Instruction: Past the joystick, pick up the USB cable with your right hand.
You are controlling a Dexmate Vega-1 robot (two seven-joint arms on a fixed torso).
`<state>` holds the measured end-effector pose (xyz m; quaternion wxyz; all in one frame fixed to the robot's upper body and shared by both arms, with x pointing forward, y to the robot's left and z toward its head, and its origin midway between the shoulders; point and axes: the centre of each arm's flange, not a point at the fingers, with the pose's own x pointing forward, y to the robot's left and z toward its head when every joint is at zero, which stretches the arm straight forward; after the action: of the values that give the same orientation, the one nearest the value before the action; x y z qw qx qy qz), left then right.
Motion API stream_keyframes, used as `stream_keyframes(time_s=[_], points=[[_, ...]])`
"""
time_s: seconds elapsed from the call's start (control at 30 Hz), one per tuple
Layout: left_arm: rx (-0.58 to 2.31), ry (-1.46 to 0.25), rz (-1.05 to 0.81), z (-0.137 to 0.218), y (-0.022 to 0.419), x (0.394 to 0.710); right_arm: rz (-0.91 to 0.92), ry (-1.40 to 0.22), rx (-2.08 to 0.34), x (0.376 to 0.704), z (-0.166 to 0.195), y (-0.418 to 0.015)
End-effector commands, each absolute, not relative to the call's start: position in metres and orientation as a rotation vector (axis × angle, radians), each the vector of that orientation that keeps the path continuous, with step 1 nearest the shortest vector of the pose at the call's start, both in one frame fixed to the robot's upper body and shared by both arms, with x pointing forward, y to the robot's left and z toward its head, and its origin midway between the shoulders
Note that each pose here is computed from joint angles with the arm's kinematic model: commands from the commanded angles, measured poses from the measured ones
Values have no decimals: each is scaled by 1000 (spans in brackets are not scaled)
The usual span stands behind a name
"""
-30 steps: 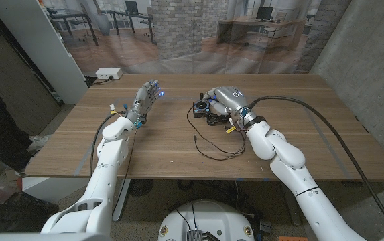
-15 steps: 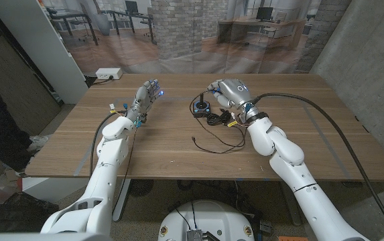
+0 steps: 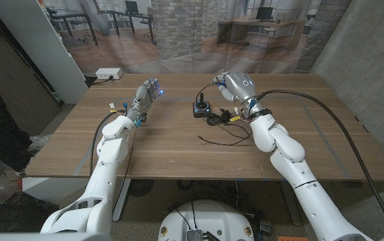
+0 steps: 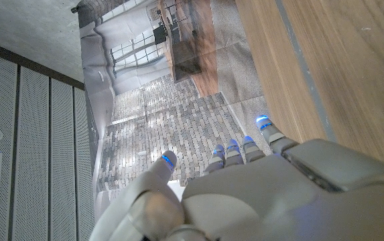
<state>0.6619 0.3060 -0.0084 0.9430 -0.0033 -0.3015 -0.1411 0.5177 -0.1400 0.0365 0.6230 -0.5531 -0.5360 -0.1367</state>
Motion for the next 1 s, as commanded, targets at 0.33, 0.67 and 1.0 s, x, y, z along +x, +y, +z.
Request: stream_keyframes(time_s=[0.33,0.67,1.0], points=[[-6,-625,-278,-5,308,659,-410,-1259,-1190,516,56,-158],[-7,-627,-274,-7,308,655,-457,-1274,-1180,512,63,-165],[-9,-633,-273,-8,309,652,-509,-1295,-1169,508,72,-170]])
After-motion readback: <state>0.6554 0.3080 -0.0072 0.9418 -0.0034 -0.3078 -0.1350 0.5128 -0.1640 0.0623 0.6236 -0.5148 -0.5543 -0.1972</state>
